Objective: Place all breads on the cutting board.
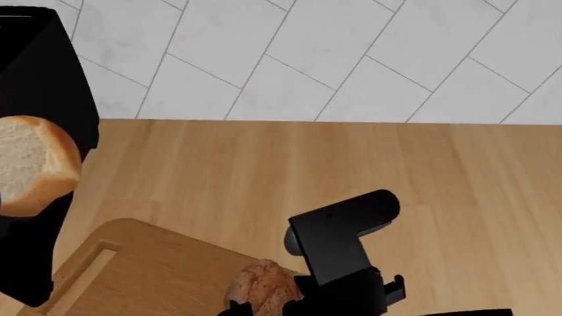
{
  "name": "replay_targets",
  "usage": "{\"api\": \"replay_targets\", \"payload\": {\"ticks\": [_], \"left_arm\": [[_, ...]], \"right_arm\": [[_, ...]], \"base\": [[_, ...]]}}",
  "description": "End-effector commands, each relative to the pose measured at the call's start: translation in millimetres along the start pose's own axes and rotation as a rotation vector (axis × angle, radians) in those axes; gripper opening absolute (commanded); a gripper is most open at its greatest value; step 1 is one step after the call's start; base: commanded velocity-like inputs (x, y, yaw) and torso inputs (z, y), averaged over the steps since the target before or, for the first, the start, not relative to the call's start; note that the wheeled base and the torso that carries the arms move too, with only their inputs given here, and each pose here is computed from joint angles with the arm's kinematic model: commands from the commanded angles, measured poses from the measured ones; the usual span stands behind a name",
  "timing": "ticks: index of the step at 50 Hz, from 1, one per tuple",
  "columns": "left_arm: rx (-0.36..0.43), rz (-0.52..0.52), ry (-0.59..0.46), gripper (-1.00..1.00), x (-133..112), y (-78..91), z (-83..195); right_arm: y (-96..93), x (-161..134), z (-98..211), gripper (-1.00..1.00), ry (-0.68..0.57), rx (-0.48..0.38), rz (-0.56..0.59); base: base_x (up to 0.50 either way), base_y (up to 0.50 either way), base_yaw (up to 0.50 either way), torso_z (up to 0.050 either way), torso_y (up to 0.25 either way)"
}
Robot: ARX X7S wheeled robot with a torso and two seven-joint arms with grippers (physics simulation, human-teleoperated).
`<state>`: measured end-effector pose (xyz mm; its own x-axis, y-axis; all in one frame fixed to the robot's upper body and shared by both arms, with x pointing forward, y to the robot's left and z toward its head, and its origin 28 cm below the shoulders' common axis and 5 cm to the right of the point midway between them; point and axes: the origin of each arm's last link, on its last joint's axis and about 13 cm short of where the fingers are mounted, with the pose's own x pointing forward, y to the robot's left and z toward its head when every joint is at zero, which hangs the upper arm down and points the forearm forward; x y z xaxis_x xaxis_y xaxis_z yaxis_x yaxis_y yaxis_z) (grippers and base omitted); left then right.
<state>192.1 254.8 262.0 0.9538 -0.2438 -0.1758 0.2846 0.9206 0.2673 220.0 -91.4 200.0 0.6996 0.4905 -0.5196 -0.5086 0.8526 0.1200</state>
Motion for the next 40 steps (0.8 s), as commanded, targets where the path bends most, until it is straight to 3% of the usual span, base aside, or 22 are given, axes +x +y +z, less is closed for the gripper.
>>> {"api": "replay_targets", "payload": {"ticks": [1,25,26,27,28,29,34,40], "left_arm": [[-0.048,-0.010,-0.046,-1.00,1,0.5,5],[-0.061,-0.001,-0.043,-1.00,-1,2.7,0],[-0.060,-0.003,-0.043,-1.00,-1,2.6,0],[-0.062,-0.004,-0.044,-1.00,-1,2.3,0],[-0.066,-0.005,-0.044,-1.00,-1,2.4,0],[-0.066,-0.005,-0.045,-1.00,-1,2.3,0],[-0.072,-0.017,-0.045,-1.00,1,2.2,3],[-0.074,-0.038,-0.043,-1.00,4,-1.2,2]], "right_arm": [[-2.0,8,4,-1.00,-0.006,-0.003,0.006],[0.6,18,0,-1.00,0.034,0.000,0.034],[0.2,17,0,1.00,0.036,-0.003,0.031],[1.0,17,-1,-1.00,0.034,-0.019,0.027],[0.8,18,-2,-1.00,0.044,-0.021,0.002],[3.1,17,-3,1.00,0.052,-0.015,0.065],[6.2,7,2,1.00,0.041,-0.044,0.057],[7.9,-20,26,1.00,-0.096,-0.134,-0.044]], "base": [[0.00,0.00,0.00,0.000,0.000],[0.00,0.00,0.00,0.000,0.000],[0.00,0.00,0.00,0.000,0.000],[0.00,0.00,0.00,0.000,0.000],[0.00,0.00,0.00,0.000,0.000],[0.00,0.00,0.00,0.000,0.000],[0.00,0.00,0.00,0.000,0.000],[0.00,0.00,0.00,0.000,0.000]]}}
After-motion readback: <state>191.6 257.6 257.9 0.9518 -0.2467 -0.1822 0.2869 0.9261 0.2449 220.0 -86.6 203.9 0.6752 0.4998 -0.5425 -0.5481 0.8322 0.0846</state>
